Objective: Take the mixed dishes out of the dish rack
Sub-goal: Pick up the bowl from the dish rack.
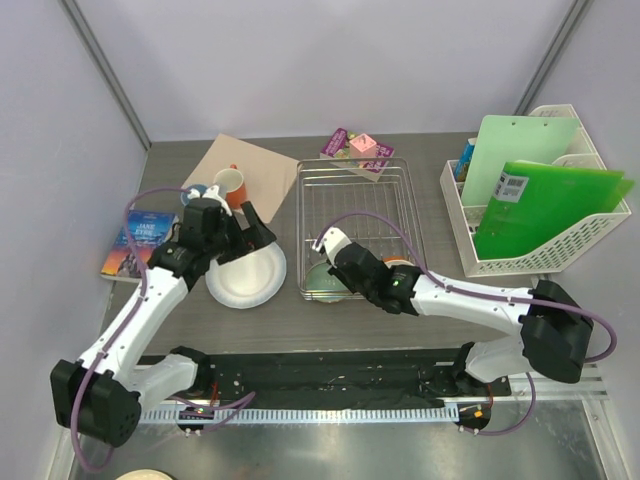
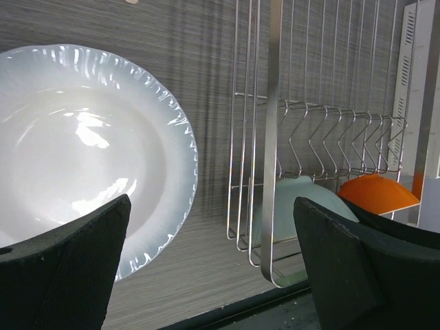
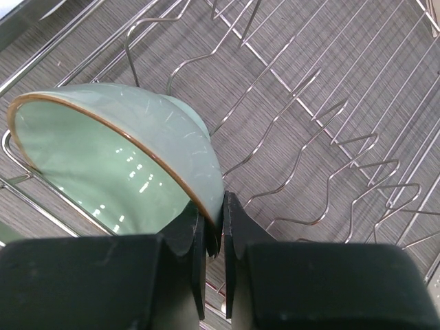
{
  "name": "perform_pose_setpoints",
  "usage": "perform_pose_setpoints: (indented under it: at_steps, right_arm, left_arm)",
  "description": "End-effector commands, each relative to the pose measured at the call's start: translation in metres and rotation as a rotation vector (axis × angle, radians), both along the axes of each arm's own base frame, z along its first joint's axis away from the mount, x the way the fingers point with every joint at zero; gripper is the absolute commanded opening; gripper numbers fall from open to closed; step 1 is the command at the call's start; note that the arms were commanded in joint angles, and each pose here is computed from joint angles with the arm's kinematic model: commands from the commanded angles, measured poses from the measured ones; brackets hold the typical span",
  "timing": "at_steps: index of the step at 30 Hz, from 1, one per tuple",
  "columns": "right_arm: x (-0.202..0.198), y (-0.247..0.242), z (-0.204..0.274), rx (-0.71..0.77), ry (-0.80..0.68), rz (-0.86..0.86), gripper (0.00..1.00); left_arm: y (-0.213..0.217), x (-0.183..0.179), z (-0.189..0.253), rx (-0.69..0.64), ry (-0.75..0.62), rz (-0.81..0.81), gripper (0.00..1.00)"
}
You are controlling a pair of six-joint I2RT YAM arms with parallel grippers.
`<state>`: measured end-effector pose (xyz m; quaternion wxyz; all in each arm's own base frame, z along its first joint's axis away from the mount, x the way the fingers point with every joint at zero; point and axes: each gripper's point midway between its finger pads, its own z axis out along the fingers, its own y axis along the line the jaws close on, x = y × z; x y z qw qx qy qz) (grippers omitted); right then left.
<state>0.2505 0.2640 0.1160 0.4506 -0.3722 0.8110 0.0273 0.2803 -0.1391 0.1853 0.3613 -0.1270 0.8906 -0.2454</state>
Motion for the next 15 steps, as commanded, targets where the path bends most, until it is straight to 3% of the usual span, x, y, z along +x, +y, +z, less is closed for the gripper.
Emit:
perform_pose_setpoints:
  at_steps: [1, 8, 15]
  right_arm:
    - [0.013, 0.015, 0.055, 0.157, -0.076, -0.036, 0.01]
    - [0.013, 0.018, 0.044, 0.151, -0.061, -0.034, 0.01]
    - [0.013, 0.021, 0.034, 0.14, -0.048, -0.027, 0.01]
  left_arm:
    - [-0.026, 0.014, -0.002, -0.124, -0.01, -0.044, 1.0]
    - [-0.054, 0.032, -0.014, -0.066, 0.011, -0.106, 0.99]
    - [-0.077, 0.049, -0.034, -0.018, 0.053, -0.134, 0.85]
